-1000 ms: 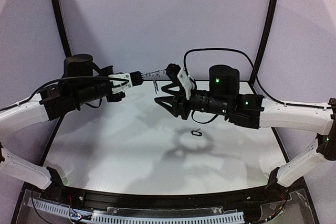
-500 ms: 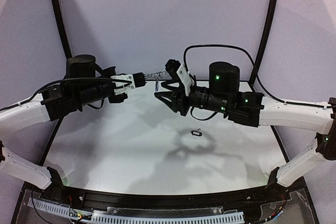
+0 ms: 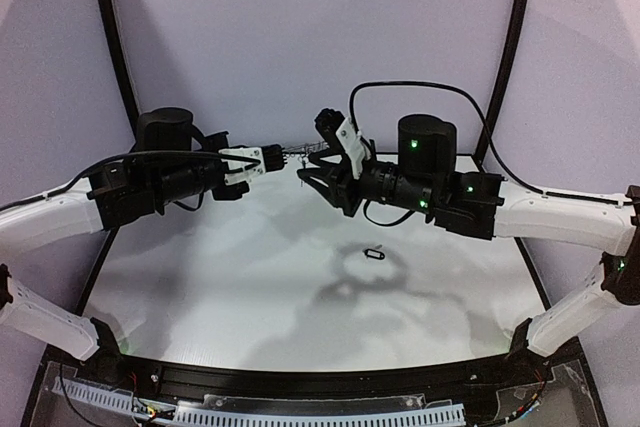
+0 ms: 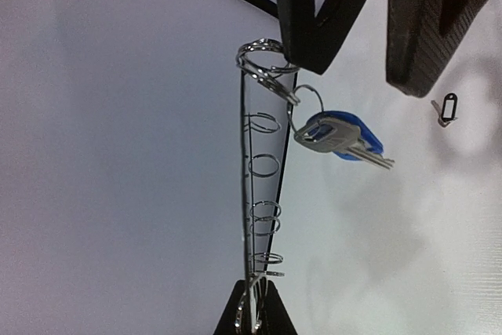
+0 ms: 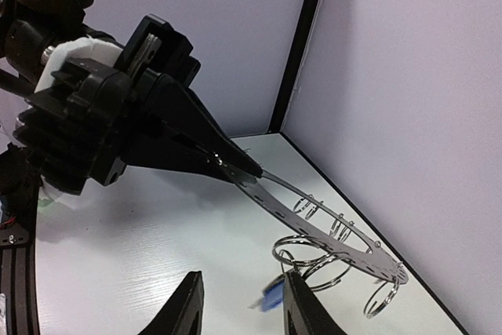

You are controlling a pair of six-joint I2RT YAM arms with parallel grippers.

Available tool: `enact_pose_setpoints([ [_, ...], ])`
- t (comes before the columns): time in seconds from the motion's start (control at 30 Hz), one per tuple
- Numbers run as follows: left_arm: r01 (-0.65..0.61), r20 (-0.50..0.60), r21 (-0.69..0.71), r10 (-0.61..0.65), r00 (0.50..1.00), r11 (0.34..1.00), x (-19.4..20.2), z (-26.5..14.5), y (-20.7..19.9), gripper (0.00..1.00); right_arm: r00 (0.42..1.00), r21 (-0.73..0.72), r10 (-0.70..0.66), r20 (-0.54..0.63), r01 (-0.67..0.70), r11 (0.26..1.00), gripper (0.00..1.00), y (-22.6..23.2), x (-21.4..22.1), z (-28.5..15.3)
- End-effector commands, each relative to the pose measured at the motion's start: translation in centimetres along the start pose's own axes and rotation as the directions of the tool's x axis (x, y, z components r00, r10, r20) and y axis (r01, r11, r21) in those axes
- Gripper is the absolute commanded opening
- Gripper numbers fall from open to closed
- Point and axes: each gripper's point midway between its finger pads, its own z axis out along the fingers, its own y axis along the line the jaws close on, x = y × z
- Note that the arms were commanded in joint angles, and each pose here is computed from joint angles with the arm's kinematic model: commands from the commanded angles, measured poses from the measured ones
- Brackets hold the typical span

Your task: Remove the keys from the keyring

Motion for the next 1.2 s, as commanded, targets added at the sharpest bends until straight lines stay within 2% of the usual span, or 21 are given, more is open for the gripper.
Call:
enact_pose_setpoints([
  [0.0, 0.020, 0.051, -0.057, -0.017, 0.999, 0.998, -1.6, -1.2, 2.3, 0.01, 0.999, 0.006, -0.036, -0.026, 0.036, 0.999, 0.36, -0.1, -0.6, -0.1],
  [0.17, 0.027, 0.068, -0.052, -0.024, 0.997, 0.998, -1.9, -1.6, 2.4, 0.01, 0.996, -0.012, -0.059, -0.070, 0.058, 0.998, 0.36, 0.1, -0.1, -0.1],
  [0.53, 0.029, 0.071, -0.043, -0.026, 0.997, 0.999, -1.9, -1.8, 2.2, 0.01, 0.995, -0.013, -0.046, -0.091, 0.045, 0.999, 0.34, 0.1, 0.2, -0.5],
  [1.17, 0.039, 0.088, -0.017, -0.038, 0.995, 0.999, -2.2, -2.2, 1.7, 0.01, 0.998, 0.004, -0.048, -0.030, 0.048, 0.999, 0.31, -0.3, -1.6, -0.7],
])
